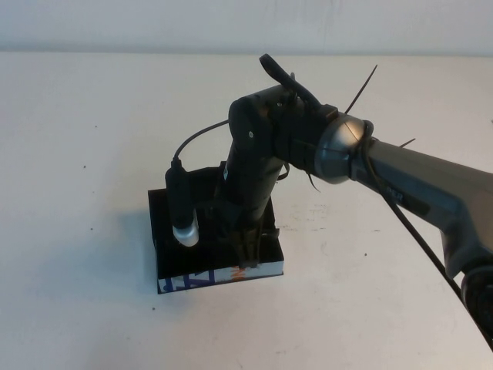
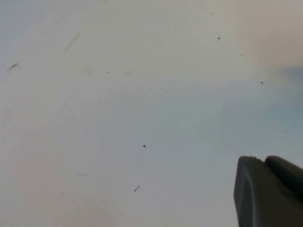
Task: Return glasses to glasses case
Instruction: Place the glasses in the glasses case
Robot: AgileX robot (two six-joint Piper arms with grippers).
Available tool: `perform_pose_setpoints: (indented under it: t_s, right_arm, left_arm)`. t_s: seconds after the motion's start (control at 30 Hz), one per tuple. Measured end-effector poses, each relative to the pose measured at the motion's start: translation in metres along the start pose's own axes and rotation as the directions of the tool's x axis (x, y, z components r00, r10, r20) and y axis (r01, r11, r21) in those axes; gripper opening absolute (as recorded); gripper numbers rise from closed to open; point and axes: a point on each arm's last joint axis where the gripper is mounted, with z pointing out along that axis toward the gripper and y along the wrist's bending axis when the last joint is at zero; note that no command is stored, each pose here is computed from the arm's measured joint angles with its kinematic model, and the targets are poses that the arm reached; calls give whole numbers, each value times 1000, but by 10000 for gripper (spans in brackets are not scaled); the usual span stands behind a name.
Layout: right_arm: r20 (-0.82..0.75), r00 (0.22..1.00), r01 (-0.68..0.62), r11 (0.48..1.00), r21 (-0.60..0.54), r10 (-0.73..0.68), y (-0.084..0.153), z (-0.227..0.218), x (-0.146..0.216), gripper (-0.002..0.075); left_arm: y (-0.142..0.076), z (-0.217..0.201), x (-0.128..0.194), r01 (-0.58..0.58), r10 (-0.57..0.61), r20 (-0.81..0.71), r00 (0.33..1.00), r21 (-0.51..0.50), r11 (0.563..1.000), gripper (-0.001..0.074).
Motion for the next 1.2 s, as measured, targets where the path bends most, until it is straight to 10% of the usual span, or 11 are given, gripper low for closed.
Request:
perform_pose_setpoints:
  t_s: [1.2]
  right_arm:
    - [19, 1000, 0, 997, -71, 1, 3, -2, -9, 9]
  left_arm:
    - [0, 0, 0, 0, 0, 0, 1000, 0, 1000, -1]
